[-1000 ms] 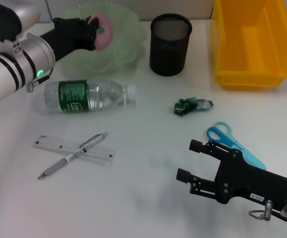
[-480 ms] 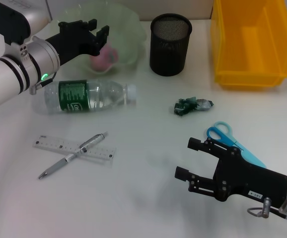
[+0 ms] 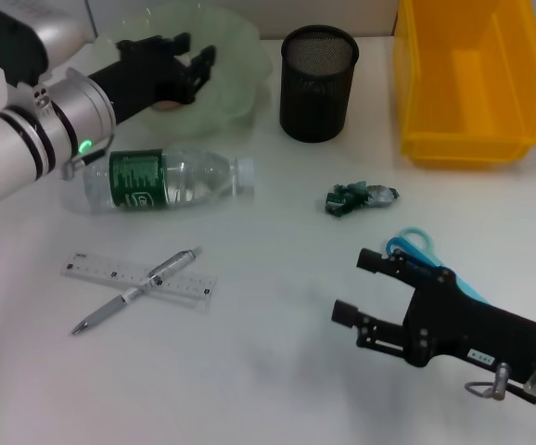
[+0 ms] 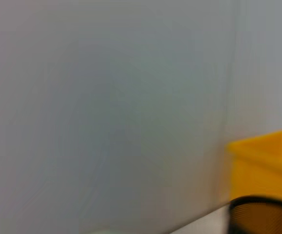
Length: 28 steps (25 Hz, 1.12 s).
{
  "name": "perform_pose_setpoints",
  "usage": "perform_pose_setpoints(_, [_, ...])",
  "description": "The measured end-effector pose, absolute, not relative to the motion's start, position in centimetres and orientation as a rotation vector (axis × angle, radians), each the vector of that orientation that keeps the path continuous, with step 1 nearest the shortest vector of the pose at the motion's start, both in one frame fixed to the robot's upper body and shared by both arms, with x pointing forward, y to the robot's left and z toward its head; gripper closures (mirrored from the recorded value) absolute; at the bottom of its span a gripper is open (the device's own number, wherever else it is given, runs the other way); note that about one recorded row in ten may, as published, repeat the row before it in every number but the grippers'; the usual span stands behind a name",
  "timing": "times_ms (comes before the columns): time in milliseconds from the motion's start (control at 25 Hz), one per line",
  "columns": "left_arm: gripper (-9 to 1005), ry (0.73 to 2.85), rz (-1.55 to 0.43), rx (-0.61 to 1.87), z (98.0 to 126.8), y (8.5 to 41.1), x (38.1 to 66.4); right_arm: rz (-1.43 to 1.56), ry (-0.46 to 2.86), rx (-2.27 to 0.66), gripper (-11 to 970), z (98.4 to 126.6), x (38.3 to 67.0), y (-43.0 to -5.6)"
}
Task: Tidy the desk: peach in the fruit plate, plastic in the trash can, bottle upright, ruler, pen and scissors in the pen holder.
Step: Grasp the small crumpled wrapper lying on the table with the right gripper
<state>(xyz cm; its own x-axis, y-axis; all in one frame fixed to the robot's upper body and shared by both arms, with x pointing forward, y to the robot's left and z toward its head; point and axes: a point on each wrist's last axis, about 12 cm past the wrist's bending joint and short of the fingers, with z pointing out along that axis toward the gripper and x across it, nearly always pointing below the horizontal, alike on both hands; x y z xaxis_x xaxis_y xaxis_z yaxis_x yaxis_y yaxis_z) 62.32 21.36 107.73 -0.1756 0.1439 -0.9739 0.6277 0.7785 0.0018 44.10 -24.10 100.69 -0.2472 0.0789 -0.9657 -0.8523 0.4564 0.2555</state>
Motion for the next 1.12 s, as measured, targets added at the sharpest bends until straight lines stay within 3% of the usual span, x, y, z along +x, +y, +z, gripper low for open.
perform_pose_setpoints(400, [549, 1.54, -0.92, 0.774, 108.6, 21.7, 56.5, 0.996, 1.582, -0.647, 143, 100.7, 44.1, -24.9])
perform_pose_setpoints(960, [458, 1.428, -1.067, 1.039, 107.9, 22.5, 51.2, 0.953, 1.562, -0.625, 141, 101.2, 45.2, -25.4])
perform_pose_setpoints(1080, [268, 1.45, -1.069, 1.086, 107.4, 22.5, 50.9, 0.941, 1.564, -0.606, 141, 101.4, 45.5, -25.7])
perform_pose_setpoints(1120, [254, 1.459, -1.071, 1.106, 107.3, 22.5, 50.8, 0.939, 1.571, -0.597, 141, 101.5, 45.6, -26.0])
